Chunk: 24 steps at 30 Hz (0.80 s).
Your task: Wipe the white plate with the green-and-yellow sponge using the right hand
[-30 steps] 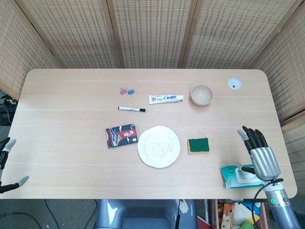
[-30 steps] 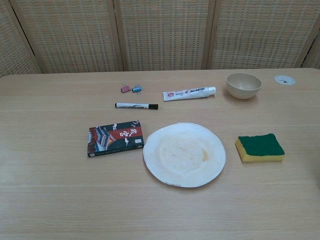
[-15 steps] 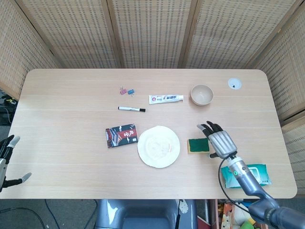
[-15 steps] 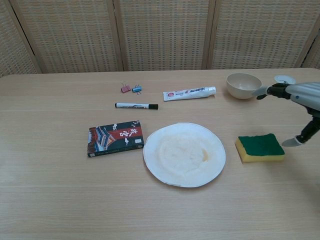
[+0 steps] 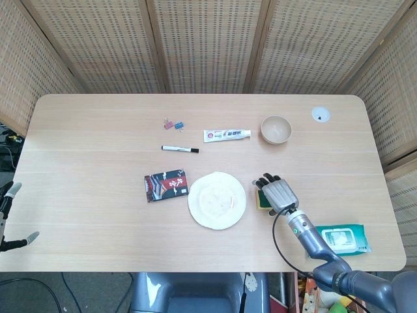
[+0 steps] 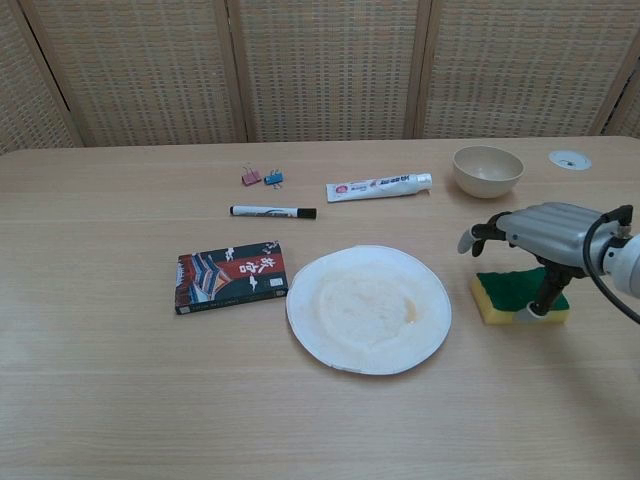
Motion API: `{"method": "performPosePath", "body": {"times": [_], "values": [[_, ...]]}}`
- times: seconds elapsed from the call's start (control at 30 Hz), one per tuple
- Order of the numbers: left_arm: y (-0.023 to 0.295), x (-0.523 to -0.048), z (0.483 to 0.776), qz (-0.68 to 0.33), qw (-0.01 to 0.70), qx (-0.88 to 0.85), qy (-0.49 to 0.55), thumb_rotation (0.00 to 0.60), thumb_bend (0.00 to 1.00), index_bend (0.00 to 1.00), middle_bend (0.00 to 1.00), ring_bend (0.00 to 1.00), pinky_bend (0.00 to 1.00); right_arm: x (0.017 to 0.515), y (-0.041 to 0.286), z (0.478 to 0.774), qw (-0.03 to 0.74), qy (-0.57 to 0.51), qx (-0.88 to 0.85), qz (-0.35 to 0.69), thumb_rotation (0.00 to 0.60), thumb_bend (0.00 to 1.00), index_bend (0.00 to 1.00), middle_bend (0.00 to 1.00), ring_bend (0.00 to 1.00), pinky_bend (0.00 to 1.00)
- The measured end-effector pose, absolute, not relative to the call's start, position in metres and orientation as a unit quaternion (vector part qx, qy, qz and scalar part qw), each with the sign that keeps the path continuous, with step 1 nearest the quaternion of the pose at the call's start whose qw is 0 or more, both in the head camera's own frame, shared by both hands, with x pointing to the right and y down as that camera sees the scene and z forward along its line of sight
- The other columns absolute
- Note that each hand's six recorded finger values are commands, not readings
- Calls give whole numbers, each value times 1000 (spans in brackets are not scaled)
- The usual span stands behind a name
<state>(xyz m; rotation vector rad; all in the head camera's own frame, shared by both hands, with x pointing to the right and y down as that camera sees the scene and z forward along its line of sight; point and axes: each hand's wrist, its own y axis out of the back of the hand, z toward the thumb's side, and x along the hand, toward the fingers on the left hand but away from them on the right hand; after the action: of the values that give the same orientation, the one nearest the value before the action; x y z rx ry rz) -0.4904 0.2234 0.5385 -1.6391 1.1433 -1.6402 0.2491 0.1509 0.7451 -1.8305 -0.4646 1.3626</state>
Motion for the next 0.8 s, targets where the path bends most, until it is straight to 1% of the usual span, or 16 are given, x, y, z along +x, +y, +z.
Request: {"method": "performPosePath", "body": {"times": [0.13,0.3,0.43,0.53,0.6,0.63,0.7,0.8], "values": [[222,-491,538,-610,274,-609,426,600,0,0,0,0,0,246,153,752,397,-172,-717,546,600,0,206,247,144,281],[222,-492,539,-612,271,-608,427,600,0,0,0,0,0,247,155,759,398,-161,-712,555,600,0,209,288,188,364],[221,-493,538,-612,269,-607,429,600,0,0,0,0,0,246,154,763,415,-154,-702,559,600,15,255,318,218,417],[222,-494,539,-614,267,-607,428,600,0,0,0,0,0,247,152,766,426,-151,-692,563,600,41,306,359,254,477],[222,-494,540,-615,266,-607,428,600,0,0,0,0,0,247,151,766,429,-153,-689,563,600,62,349,402,292,541],[221,-494,540,-615,267,-607,427,600,0,0,0,0,0,247,151,766,429,-154,-689,563,600,82,367,420,308,569],[221,-494,540,-615,266,-607,427,600,0,0,0,0,0,247,151,766,428,-156,-690,562,600,155,407,463,345,642],[222,-494,541,-616,266,-607,425,600,0,0,0,0,0,247,151,767,429,-159,-691,560,600,208,418,481,364,671]]}}
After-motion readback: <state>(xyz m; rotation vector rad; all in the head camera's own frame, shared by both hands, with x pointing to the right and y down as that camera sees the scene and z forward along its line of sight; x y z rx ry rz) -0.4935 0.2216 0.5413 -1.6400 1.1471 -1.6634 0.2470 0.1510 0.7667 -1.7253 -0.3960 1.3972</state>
